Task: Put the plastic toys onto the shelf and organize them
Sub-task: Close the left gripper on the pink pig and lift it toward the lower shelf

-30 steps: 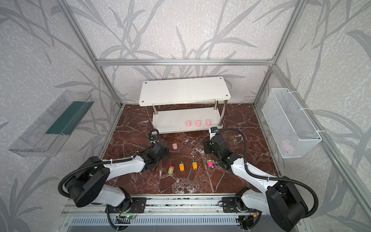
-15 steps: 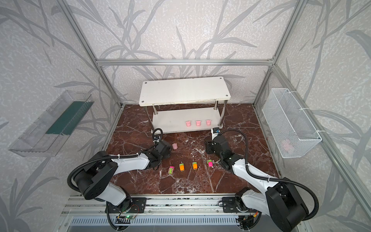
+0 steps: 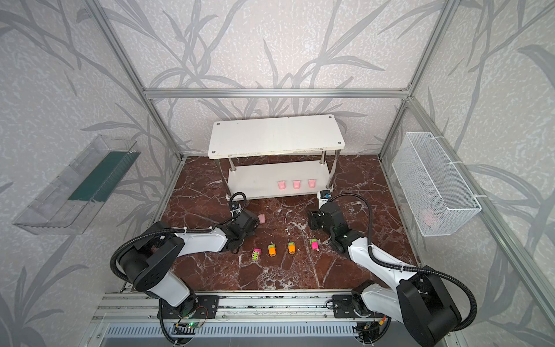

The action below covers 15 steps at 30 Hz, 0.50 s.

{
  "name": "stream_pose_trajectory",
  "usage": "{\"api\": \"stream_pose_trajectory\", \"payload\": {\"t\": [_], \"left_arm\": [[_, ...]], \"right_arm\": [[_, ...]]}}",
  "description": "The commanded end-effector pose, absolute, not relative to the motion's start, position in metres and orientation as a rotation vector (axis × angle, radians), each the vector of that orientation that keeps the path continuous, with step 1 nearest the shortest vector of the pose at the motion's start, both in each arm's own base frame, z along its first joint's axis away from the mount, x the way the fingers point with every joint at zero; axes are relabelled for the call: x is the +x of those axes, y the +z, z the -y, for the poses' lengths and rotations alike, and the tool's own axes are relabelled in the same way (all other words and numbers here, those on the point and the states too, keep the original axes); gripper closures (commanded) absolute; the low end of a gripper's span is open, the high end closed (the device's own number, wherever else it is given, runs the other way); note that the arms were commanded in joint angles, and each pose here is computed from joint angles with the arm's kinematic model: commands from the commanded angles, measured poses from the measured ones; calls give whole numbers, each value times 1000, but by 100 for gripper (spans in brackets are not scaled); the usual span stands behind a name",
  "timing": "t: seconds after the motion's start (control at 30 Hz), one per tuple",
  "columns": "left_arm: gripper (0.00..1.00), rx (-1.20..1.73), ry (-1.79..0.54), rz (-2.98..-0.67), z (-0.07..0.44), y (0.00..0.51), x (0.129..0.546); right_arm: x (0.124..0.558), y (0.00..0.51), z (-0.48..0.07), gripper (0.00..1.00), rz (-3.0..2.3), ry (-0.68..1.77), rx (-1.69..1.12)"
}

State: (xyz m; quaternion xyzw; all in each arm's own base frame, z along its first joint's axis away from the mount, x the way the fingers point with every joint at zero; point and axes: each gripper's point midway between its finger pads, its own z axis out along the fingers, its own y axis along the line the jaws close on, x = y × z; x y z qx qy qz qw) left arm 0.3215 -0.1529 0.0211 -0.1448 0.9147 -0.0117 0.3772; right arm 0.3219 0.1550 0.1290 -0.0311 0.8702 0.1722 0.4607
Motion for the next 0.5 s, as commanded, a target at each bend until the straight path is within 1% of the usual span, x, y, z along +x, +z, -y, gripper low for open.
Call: {"api": "stream_pose_trajectory", "payload": {"t": [0.0, 0.2, 0.4, 0.47], "left_arm": [[60, -382, -19, -2370, 155, 11, 319], [71, -384, -17, -2368, 155, 11, 320], [76, -385, -30, -2359, 157, 17, 321], [76, -380, -33, -2354, 158, 21, 321]], "right_arm": [[324, 128, -154, 49, -2132, 440, -64], [325, 124, -154, 50, -2146, 439, -61], [325, 124, -153, 50, -2147, 445, -57], [325, 124, -154, 50, -2146, 446, -57]]}}
